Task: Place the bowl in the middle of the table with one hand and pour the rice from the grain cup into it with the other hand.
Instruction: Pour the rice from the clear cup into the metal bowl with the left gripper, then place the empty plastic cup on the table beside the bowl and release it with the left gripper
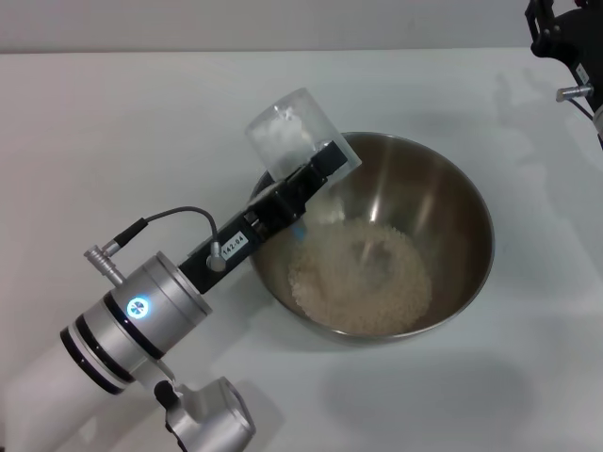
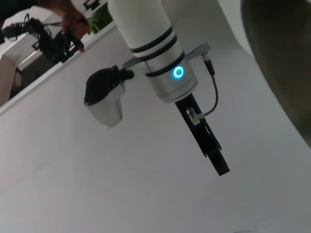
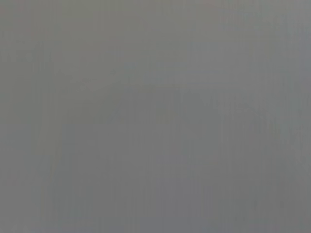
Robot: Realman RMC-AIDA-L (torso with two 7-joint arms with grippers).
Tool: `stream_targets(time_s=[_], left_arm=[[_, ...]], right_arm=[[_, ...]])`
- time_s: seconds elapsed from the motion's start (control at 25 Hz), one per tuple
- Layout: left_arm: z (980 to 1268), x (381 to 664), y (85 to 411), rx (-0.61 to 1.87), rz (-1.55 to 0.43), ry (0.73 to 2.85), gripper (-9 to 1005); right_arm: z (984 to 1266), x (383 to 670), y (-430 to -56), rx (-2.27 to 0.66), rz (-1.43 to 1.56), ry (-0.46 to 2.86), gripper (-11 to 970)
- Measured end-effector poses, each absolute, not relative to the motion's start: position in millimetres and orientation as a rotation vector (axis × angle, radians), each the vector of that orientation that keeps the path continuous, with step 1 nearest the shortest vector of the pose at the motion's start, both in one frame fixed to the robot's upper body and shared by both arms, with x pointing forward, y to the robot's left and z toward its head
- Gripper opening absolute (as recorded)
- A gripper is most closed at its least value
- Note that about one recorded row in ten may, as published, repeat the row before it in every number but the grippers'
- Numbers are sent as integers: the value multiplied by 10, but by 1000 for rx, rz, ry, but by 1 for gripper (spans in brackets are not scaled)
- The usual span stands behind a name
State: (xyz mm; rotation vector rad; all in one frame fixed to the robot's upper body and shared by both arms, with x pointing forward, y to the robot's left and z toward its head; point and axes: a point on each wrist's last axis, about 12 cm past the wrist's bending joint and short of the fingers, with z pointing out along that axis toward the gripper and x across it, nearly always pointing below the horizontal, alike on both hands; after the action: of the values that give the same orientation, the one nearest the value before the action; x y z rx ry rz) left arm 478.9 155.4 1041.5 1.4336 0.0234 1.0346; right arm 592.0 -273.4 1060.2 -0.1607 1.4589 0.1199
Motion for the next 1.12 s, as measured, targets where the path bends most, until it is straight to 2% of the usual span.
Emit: stream_targets(time_s=[1.12], left_arm=[[10380, 4717, 1524, 1459, 1088, -85, 23]], right_arm=[[10571, 5882, -2754, -154, 117, 1466, 417]])
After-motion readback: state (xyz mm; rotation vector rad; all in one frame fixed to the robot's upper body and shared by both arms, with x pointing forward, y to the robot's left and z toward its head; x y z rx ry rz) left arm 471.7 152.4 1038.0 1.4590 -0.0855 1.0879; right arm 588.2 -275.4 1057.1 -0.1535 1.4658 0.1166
